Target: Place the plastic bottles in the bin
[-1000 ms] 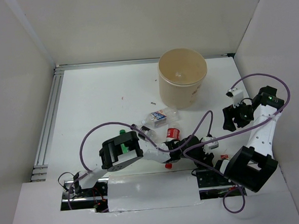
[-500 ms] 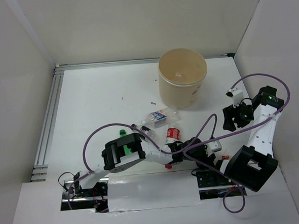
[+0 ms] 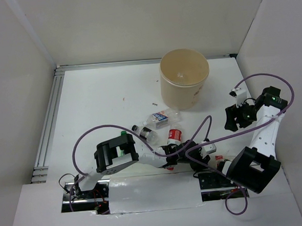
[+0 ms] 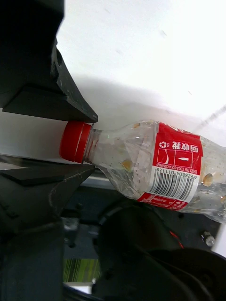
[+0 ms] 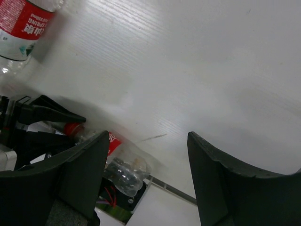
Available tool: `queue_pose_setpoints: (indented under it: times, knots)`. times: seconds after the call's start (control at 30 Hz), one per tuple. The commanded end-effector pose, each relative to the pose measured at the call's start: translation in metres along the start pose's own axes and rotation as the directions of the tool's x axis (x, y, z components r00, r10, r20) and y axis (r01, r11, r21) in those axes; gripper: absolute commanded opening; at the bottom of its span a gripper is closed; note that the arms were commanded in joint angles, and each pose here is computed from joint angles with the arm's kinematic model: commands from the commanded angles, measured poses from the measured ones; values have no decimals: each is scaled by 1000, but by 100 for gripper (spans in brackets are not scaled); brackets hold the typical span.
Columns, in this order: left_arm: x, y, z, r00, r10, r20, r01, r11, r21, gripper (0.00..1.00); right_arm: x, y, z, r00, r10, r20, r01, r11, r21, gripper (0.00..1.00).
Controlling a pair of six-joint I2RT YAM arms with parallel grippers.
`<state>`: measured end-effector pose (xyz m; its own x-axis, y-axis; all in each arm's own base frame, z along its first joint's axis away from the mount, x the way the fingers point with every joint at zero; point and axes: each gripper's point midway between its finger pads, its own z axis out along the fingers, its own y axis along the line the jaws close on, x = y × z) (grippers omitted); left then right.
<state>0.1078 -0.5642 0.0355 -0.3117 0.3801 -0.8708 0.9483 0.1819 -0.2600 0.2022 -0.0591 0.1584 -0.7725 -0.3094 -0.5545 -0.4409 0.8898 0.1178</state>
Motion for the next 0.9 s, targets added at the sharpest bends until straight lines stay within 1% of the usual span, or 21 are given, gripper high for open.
queue_pose_setpoints:
  times: [0.0,0.07,0.13,0.2,0.3,0.33,0.37,0.47,0.57,0.6,0.63,0.67,0.7,0.73,0.77,0.8,0.83,0.87]
  knots:
    - [-36,6,-22,996,40,79,-35,997,-71,0,-25,-4,-12,995,-2,95,0,1000,23,74]
    - [-55,7,-31,992,46,117,-34,994,-103,0,-29,-3,-11,993,7,114,-9,1000,16,75]
    - [-60,15,-38,993,42,112,-26,990,-140,0,-32,-3,-11,992,14,129,-15,1000,13,76]
    - [-80,17,-47,987,58,149,-32,984,-174,0,-36,-2,-13,989,9,148,-12,1000,19,78]
    - [-90,36,-61,987,52,152,-13,968,-252,0,-40,1,-15,986,2,169,-4,1000,14,81]
    - [-98,37,-67,985,55,164,-9,964,-267,0,-42,4,-16,983,-5,184,3,1000,13,83]
    - [-93,46,-73,989,65,134,-20,948,-316,0,-46,4,-16,980,-2,201,0,1000,9,83]
    - [-101,61,-89,988,70,136,-13,925,-379,0,-52,7,-18,973,-3,231,2,1000,3,84]
    - [-104,73,-108,989,76,128,-11,894,-447,0,-59,9,-20,964,1,266,-1,1000,-3,84]
    - [-119,80,-122,984,80,162,8,876,-482,0,-61,10,-20,961,2,276,2,1000,-12,84]
    - [-123,89,-132,983,92,156,0,860,-510,0,-62,9,-20,960,-5,281,7,1000,-5,84]
    - [-129,90,-139,981,96,167,6,852,-524,0,-64,10,-21,958,-5,288,9,1000,-12,84]
    - [-135,103,-150,980,108,170,6,829,-559,0,-65,12,-23,954,-12,300,16,1000,-11,84]
    - [-152,107,-166,972,130,196,10,807,-590,0,-67,11,-23,953,-10,304,13,1000,-7,84]
    - [-157,112,-176,971,137,197,12,791,-612,0,-65,13,-20,952,-2,305,9,1000,-20,84]
    - [-164,123,-187,967,137,217,33,772,-634,0,-65,13,-20,952,-2,305,9,1000,-20,84]
    - [-179,125,-203,958,143,249,55,760,-648,0,-65,16,-20,950,-2,313,11,1000,-27,84]
    - [-185,130,-212,954,157,257,57,745,-664,0,-65,16,-20,950,-2,313,11,1000,-27,84]
